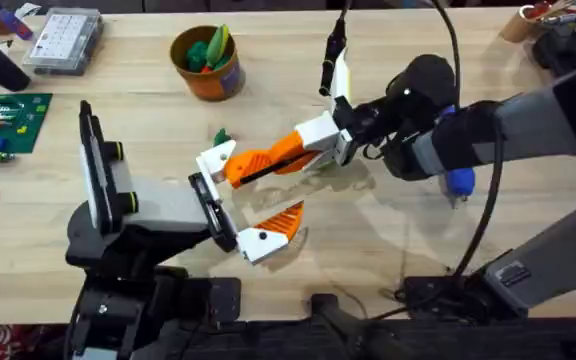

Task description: Pick up the gripper from the table and insert it into the empty holder that is missing its gripper. Then pick up a screw, insert it into the mounting hole, and use the screwdriver to tighten it. Finally, clean up the table by picking up the vegetable and placing it into the bucket.

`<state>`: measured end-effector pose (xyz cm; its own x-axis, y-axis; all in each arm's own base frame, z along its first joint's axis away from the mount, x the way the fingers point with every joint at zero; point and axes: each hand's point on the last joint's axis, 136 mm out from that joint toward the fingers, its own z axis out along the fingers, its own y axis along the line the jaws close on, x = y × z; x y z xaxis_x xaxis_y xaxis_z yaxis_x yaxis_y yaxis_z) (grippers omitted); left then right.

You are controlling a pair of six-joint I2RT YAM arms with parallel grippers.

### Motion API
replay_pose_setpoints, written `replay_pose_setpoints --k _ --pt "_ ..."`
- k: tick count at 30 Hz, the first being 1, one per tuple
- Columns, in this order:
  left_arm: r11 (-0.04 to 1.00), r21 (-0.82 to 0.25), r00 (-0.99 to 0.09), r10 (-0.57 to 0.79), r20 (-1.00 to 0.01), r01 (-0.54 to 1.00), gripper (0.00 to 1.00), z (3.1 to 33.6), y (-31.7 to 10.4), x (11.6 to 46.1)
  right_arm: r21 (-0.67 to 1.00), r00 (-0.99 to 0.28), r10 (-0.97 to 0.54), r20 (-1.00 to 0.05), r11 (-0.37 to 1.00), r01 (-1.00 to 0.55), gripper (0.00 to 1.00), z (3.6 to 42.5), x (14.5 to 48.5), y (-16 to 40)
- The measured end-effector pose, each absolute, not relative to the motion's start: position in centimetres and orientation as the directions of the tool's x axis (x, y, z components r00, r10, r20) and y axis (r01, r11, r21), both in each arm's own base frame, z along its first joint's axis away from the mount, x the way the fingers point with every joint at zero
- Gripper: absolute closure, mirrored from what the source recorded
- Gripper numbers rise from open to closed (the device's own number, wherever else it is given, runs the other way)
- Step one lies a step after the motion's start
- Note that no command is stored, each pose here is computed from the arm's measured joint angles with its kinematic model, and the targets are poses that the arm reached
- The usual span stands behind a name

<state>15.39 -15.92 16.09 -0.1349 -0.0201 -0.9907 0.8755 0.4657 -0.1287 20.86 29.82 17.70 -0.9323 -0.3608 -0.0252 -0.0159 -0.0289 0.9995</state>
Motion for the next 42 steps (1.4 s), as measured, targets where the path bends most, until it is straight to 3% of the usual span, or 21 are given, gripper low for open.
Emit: replay_pose_setpoints --k 42 --pt "0.464 -0.136 -0.142 -0.022 -0.99 0.875 0.015 16.1 -15.9 15.4 1.0 -0.946 -0.325 -0.012 -0.015 -0.007 0.982 17.0 21.3 31.8"
